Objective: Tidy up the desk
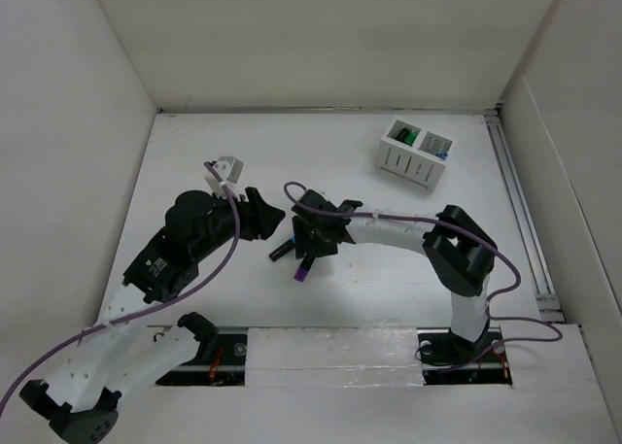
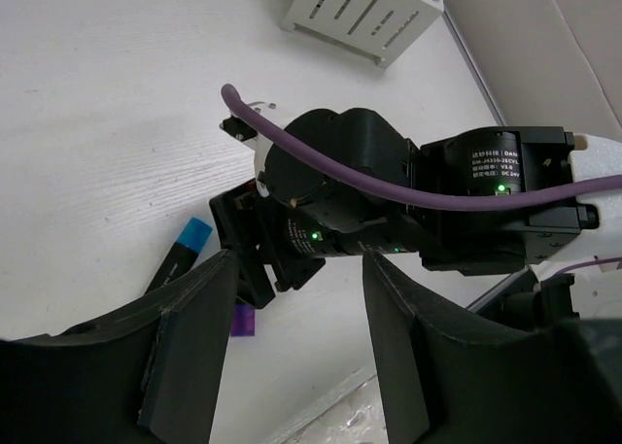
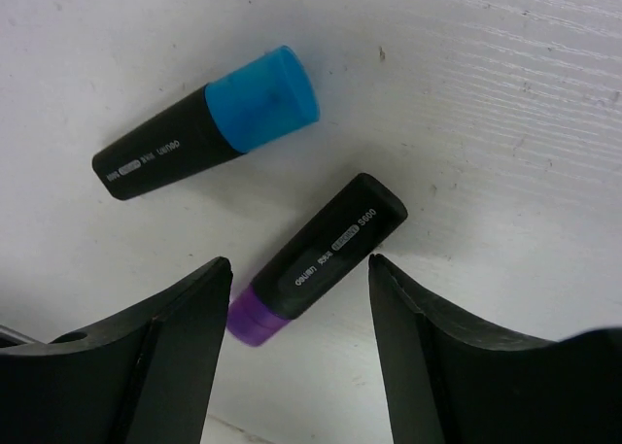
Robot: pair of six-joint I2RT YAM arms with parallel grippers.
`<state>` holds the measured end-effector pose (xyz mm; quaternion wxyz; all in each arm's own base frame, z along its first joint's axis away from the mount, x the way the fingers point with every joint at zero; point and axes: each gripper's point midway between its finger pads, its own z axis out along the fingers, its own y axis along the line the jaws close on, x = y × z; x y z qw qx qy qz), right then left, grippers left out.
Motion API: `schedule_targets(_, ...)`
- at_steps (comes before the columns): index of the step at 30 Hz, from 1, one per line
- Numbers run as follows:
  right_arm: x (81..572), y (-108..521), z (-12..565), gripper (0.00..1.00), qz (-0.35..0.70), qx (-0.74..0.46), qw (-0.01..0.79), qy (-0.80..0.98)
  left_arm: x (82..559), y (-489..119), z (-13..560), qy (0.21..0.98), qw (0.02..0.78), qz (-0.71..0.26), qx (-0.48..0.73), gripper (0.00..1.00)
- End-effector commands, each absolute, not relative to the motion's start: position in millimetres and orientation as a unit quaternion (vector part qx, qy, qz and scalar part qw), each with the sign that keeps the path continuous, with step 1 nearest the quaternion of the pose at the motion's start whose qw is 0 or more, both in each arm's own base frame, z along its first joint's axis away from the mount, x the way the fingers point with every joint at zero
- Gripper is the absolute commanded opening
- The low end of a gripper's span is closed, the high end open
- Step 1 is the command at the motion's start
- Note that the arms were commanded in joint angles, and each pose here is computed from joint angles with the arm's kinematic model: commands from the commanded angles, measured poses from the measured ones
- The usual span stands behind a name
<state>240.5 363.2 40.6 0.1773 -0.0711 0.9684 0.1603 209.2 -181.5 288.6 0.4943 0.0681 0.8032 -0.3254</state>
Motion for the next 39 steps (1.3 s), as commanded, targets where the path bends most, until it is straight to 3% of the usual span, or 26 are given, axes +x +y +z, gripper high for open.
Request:
schedule_targets(1,248,382,47,0.64,0.194,-0.047,0.192,0.961,207,-183,297,0.789,0.508,-0.338,0.079,0.5)
schedule_targets(8,260,356,25,0.52,0.095,-0.039,0.201,0.974,205,-181,297,0.789,0.511,-0.332,0.081,0.5)
schedule_targets(13,265,338,15,0.51,0.016,-0.065,0.205,0.976,207,-180,296,0.789,0.514,-0.327,0.079,0.5)
schedule_targets(16,261,322,11,0.48,-0.038,-0.091,0.208,0.973,209,-179,294,0.79,0.515,-0.322,0.078,0.5)
schedule_targets(17,256,305,8,0.42,-0.08,-0.11,0.207,0.969,211,-178,295,0.79,0.518,-0.319,0.076,0.5)
schedule_targets(20,252,294,6,0.42,-0.098,-0.12,0.2,0.967,212,-177,297,0.789,0.521,-0.316,0.074,0.5)
schedule_targets(26,230,296,8,0.54,-0.059,-0.111,0.176,0.976,216,-176,302,0.788,0.528,-0.31,0.071,0.5)
schedule_targets(28,227,303,10,0.53,-0.032,-0.104,0.174,0.979,217,-176,302,0.788,0.528,-0.308,0.072,0.5)
schedule_targets(30,227,307,12,0.45,-0.021,-0.102,0.174,0.979,217,-176,301,0.789,0.526,-0.308,0.073,0.5)
schedule_targets(34,230,310,18,0.47,-0.023,-0.103,0.178,0.978,216,-176,301,0.788,0.527,-0.308,0.074,0.5)
schedule_targets(39,231,311,30,0.6,-0.014,-0.095,0.187,0.978,215,-175,299,0.79,0.526,-0.307,0.074,0.5)
